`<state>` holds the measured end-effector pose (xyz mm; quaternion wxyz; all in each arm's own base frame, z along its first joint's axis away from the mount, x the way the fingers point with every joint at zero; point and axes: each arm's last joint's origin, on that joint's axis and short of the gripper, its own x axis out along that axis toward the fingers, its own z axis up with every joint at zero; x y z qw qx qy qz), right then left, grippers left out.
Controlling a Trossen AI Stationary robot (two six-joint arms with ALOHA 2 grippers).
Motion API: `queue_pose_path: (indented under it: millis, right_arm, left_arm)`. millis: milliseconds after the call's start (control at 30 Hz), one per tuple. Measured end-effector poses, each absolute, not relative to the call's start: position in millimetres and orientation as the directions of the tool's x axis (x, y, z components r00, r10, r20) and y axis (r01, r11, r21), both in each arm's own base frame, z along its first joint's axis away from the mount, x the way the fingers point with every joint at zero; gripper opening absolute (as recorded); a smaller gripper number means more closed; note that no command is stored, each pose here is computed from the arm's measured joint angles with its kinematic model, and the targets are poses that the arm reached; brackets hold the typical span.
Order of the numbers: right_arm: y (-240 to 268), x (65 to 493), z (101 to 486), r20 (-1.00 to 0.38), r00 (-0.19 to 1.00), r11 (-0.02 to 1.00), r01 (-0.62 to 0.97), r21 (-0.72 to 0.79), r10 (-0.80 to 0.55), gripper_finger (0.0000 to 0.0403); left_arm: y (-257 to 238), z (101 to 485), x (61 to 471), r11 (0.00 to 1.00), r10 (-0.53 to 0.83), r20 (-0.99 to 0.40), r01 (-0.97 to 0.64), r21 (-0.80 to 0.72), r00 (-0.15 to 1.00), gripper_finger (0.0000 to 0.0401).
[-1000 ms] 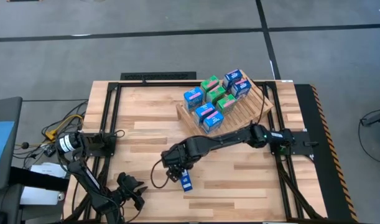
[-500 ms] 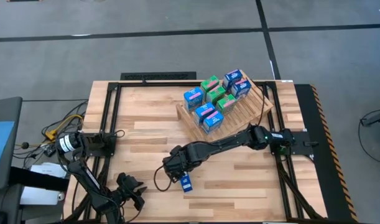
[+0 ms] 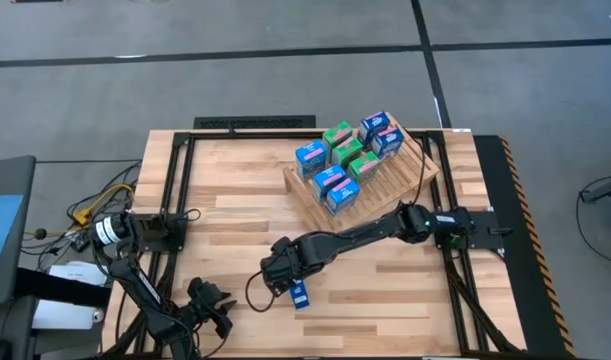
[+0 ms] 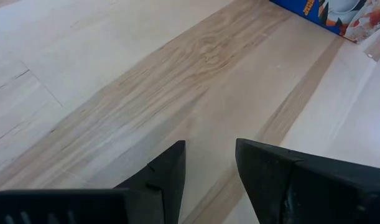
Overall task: Stack cereal on shelf
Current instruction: Put the blue cereal aligned with the other blue cereal boxes on the shelf
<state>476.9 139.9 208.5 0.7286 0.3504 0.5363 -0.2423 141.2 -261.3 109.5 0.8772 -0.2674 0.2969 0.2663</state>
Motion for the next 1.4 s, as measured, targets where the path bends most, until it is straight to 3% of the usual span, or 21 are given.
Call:
queue_pose_path:
  millis: [267,967,1400]
  right_arm:
    - [152,478,192,-0.959,0.280,0.631,0.734,0.249,0.053,0.0354]
    - [156,477,194,-0.959,0.271,0.640,0.724,0.257,0.078,0.0179]
    - [164,473,211,-0.947,0.313,0.679,0.679,0.280,0.077,0.0172]
  left_arm:
    - [-261,110,141,0.716,0.309,-0.664,-0.626,-0.309,0.681,0.0131]
    - [-261,110,141,0.716,0.309,-0.666,-0.627,-0.307,0.679,0.0131]
    - [-261,110,141,0.720,0.308,-0.666,-0.624,-0.303,0.679,0.0131]
